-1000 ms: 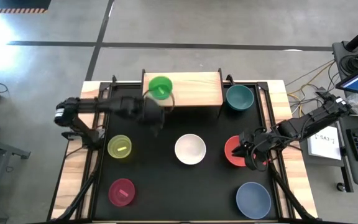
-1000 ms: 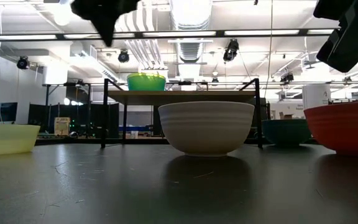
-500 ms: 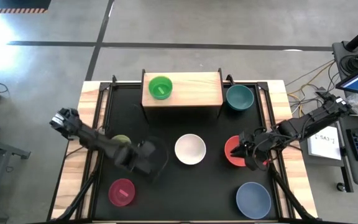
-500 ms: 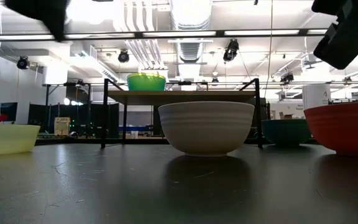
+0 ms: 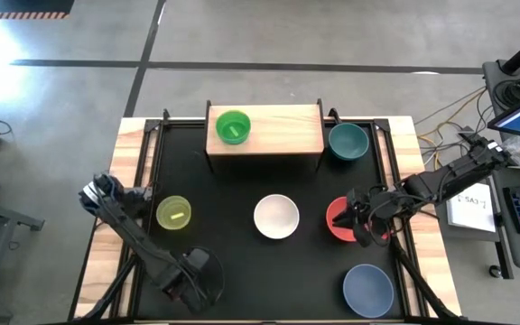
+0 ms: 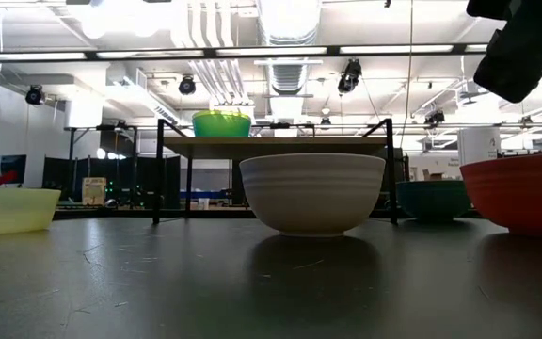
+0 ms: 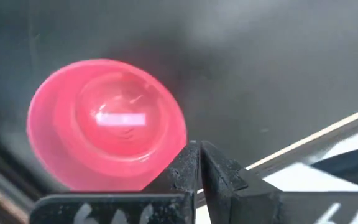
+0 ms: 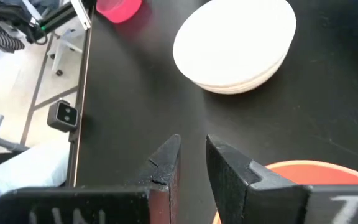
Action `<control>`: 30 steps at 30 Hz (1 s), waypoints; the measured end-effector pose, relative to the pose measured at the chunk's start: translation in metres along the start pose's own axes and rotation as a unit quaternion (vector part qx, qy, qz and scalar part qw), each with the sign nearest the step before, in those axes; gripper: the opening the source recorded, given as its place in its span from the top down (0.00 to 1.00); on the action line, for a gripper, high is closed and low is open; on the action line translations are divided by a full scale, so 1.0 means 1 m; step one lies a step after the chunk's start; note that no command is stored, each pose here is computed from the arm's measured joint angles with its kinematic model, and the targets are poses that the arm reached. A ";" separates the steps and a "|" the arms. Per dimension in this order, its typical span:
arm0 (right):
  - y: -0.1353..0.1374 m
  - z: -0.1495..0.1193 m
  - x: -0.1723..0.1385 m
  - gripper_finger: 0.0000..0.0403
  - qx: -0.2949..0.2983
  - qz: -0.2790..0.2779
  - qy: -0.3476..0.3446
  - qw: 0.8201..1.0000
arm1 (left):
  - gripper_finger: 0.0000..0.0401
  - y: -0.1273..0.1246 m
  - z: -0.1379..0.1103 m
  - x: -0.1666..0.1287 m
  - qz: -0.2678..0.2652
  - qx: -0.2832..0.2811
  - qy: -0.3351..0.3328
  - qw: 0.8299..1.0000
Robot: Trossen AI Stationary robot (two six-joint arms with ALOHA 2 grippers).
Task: Place and stack bowls onto a shelf
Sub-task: Stack the small pink bowl on top of the small green bowl on the shelf
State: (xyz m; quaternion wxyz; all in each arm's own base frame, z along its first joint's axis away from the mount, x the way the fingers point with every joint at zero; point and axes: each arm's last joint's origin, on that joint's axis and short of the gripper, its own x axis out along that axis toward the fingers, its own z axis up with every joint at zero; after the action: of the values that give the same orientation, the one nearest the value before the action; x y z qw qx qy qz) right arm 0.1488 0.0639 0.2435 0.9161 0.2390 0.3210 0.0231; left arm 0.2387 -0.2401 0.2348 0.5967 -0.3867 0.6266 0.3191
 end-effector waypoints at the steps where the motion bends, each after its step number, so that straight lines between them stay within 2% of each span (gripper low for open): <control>1: 0.000 0.000 0.001 0.84 0.000 -0.002 0.001 1.000 | 0.99 -0.001 -0.001 0.003 0.007 0.002 0.009 1.000; 5: 0.000 -0.001 0.006 0.84 0.006 -0.010 0.011 1.000 | 0.95 -0.007 -0.002 0.013 0.006 0.026 0.026 0.999; 11: 0.000 -0.004 0.016 0.84 0.009 -0.027 0.031 0.999 | 0.84 -0.009 -0.003 0.019 0.013 0.042 0.026 0.999; 18: -0.001 -0.008 0.026 0.84 0.010 -0.044 0.052 0.998 | 0.72 -0.006 -0.003 0.022 0.028 0.038 0.021 0.999; 21: -0.001 -0.008 0.026 0.84 0.020 -0.043 0.056 0.997 | 0.70 -0.001 -0.006 0.030 0.037 0.018 0.018 0.999; 27: 0.000 -0.008 0.024 0.84 0.022 -0.029 0.057 0.998 | 0.71 -0.002 -0.008 0.053 -0.009 0.007 0.033 0.999; 30: 0.000 -0.007 0.023 0.84 0.022 -0.029 0.057 0.998 | 0.72 0.006 -0.006 0.065 0.008 -0.020 0.028 0.999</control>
State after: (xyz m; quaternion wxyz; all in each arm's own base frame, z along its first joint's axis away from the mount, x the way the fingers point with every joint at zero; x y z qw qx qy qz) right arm 0.1628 0.0715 0.2249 0.8912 0.2476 0.3800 0.0032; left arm 0.2314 -0.2486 0.1703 0.5683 -0.4024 0.6396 0.3255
